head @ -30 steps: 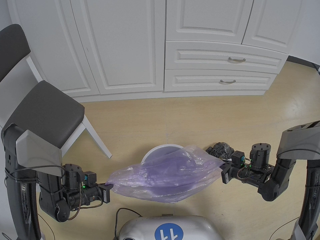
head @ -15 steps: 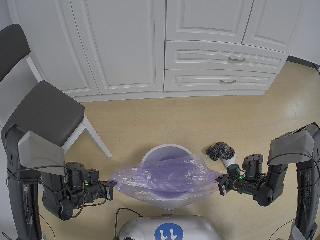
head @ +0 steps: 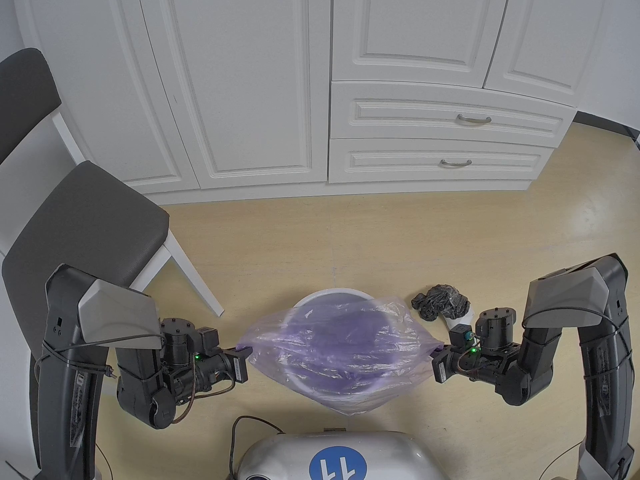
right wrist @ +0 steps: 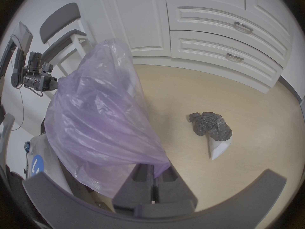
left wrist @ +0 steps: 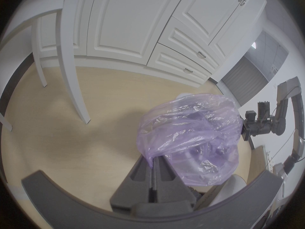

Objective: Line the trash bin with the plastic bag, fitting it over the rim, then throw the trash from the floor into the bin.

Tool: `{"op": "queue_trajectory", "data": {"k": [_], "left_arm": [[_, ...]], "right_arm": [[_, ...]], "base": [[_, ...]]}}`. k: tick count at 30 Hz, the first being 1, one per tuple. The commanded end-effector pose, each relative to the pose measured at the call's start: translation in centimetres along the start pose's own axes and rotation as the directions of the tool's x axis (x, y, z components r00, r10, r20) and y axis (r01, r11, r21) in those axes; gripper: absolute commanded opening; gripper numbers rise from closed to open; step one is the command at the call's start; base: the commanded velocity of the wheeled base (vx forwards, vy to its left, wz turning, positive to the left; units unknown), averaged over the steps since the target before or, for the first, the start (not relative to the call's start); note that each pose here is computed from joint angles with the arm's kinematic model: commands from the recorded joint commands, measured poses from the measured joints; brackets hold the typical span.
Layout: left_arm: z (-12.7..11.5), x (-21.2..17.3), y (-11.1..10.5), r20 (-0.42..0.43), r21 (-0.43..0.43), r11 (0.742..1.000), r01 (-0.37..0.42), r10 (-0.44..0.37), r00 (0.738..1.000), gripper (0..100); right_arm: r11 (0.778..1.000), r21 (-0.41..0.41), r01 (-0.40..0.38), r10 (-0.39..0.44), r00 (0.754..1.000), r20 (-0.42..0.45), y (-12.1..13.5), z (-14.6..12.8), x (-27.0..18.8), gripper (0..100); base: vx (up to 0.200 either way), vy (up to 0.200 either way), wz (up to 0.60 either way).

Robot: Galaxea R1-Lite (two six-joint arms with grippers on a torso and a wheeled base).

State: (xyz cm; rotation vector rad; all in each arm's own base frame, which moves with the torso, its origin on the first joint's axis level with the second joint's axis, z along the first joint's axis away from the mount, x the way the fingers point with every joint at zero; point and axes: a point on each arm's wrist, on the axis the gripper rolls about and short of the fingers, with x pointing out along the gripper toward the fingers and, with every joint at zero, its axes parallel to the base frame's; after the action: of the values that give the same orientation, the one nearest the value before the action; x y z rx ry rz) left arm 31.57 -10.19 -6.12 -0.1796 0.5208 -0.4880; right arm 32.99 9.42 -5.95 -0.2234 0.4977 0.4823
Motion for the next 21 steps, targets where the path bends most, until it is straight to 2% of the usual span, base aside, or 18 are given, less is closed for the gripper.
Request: {"op": "queue_trajectory", "data": {"k": [1, 5, 9, 15, 21], "left_arm": [[0.9, 1.5, 0.3, 0.058, -0.010, 1.000, 0.009, -0.009, 0.998, 0], [2.3, 2.1, 0.5, 0.122, -0.051, 0.999, 0.005, 0.002, 0.993, 0], [3.4, 1.2, 0.9, 0.148, -0.092, 0.996, -0.009, 0.023, 0.989, 0], [1.9, 0.4, 0.6, 0.083, -0.090, 0.996, -0.013, 0.020, 0.996, 0], [0.4, -0.1, -1.7, 0.010, -0.069, 0.997, 0.024, -0.024, 1.000, 0]], "right_arm": [[0.999, 0.014, 0.037, -0.037, 0.999, 0.009, -0.4, -0.2, 1.4, 0], [0.995, 0.018, 0.101, -0.101, 0.995, 0.018, -1.3, 0.4, 2.0, 0], [0.993, 0.022, 0.114, -0.115, 0.993, 0.027, -1.8, 0.9, 2.2, 0], [0.995, 0.018, 0.097, -0.097, 0.995, 0.012, -1.4, 0.4, 2.3, 0], [0.998, 0.013, 0.068, -0.068, 0.997, -0.020, -0.7, -0.1, 1.3, 0]], "base": [[0.000, 0.000, 0.00], [0.000, 0.000, 0.00], [0.000, 0.000, 0.00], [0.000, 0.000, 0.00], [0.000, 0.000, 0.00]]}}
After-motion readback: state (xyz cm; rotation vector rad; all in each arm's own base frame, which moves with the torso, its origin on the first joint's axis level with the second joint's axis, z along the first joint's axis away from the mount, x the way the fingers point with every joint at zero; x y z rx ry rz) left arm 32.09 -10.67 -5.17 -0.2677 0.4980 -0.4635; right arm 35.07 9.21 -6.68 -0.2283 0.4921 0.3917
